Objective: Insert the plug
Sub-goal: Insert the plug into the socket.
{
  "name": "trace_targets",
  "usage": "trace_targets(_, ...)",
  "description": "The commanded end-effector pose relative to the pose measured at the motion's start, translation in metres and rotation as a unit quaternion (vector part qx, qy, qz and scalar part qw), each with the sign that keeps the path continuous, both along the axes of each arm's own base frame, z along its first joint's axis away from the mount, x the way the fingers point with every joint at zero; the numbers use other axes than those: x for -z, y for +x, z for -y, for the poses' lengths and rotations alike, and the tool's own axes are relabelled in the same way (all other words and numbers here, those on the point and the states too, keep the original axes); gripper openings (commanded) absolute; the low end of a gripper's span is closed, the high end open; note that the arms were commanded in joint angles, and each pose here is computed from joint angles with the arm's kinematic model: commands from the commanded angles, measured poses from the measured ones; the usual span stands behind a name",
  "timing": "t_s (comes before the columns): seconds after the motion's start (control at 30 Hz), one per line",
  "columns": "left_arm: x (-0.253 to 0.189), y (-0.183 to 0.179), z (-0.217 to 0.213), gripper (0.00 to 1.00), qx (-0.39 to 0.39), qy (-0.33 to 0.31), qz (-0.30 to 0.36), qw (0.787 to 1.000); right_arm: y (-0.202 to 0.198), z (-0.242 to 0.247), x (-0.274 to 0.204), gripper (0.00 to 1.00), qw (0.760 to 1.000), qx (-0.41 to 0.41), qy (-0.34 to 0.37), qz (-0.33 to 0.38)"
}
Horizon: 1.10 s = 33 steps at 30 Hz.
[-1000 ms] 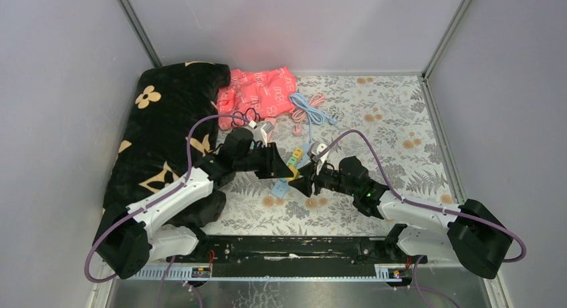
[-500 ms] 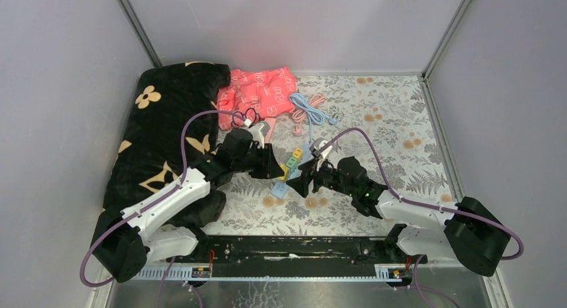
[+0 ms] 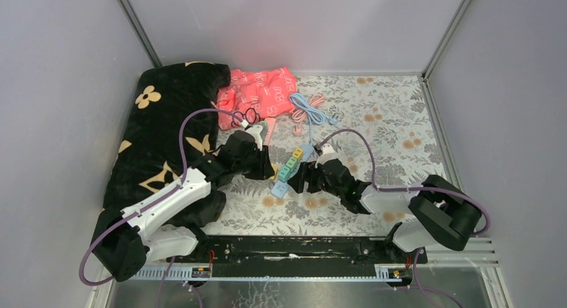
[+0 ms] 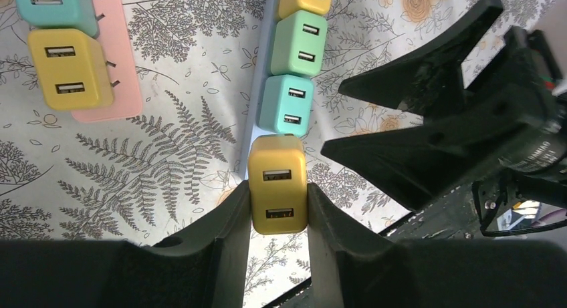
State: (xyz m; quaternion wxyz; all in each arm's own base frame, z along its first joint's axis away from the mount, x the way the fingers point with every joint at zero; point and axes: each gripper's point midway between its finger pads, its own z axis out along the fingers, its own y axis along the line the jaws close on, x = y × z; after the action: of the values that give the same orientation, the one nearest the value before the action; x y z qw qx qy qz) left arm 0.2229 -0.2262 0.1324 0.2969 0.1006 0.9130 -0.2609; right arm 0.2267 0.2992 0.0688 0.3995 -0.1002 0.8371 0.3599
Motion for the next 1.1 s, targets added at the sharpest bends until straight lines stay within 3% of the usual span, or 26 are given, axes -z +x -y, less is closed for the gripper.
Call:
trace_targets(0.0,0.0,0.007,-0.002,0.0,-0.003,0.032,0.03,0.999,0.006,-0.015,-0.004,0.77,0.994,0.053,0.071,-0.059)
trace_targets(0.57,0.024,-0.001,0.012,0.0,0.02,0.076,0.037,0.996,-0.004,-0.026,0.031,0.61,0.981,0.075,0.087,-0.155)
trace_targets(1.07,0.041,-0.005,0.015,0.0,0.026,0.094,0.028,0.995,-0.007,-0.017,0.054,0.4,0.981,0.087,0.035,-0.167)
